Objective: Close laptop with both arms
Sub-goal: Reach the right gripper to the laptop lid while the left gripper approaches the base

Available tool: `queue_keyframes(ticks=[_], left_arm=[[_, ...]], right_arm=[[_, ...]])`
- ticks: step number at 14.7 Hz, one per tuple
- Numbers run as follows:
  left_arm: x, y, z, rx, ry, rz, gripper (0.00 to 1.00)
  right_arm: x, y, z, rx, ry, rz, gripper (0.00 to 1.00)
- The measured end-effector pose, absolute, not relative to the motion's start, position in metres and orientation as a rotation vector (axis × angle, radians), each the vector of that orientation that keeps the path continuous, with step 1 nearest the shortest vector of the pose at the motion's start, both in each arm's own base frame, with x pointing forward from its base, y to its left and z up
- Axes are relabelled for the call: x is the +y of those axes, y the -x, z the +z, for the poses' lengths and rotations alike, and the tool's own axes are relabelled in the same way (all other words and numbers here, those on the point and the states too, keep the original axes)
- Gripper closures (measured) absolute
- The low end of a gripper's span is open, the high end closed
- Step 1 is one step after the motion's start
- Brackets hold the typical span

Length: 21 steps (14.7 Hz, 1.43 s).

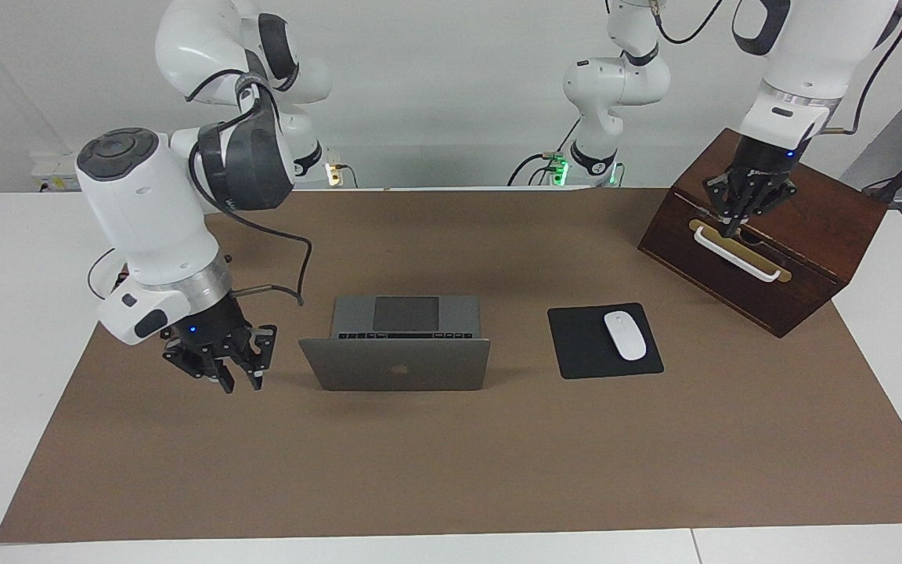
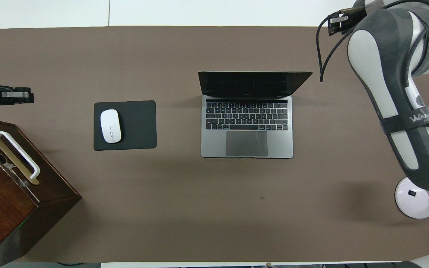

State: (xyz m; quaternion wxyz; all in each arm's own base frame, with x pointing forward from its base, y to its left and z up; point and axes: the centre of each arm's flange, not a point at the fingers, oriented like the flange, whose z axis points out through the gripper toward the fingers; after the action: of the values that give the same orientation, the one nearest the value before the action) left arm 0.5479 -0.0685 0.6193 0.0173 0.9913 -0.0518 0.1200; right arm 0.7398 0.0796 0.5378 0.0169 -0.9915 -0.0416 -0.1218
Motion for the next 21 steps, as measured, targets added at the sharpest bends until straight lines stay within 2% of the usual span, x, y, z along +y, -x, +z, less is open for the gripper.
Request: queue_keyframes(ticks=[2, 3, 7, 16, 21], left_arm=[[-0.099, -0.538, 0.599, -0.241, -3.051, 0.439, 0.99], [-0.111, -0.53, 0.59, -0.271, -3.031, 0.474, 0.99], [-0.153, -0.499, 0.557, -0.377, -2.964, 0.581, 0.99], [-0.239, -0.445, 0.469, -0.486, -2.782, 0.817, 0.99], [-0.286, -0.431, 0.415, -0.563, -2.688, 0.89, 0.99]], right_arm=[[0.08, -0.74, 0.536, -0.129, 3.083, -0.372, 0.96], [0.08, -0.74, 0.535, -0.128, 3.083, -0.37, 0.99], [0.092, -0.739, 0.534, -0.145, 3.079, -0.366, 0.99], [0.2, -0.72, 0.528, -0.053, 3.066, -0.367, 0.99], [0.224, -0.716, 0.52, 0.003, 3.056, -0.359, 0.99]])
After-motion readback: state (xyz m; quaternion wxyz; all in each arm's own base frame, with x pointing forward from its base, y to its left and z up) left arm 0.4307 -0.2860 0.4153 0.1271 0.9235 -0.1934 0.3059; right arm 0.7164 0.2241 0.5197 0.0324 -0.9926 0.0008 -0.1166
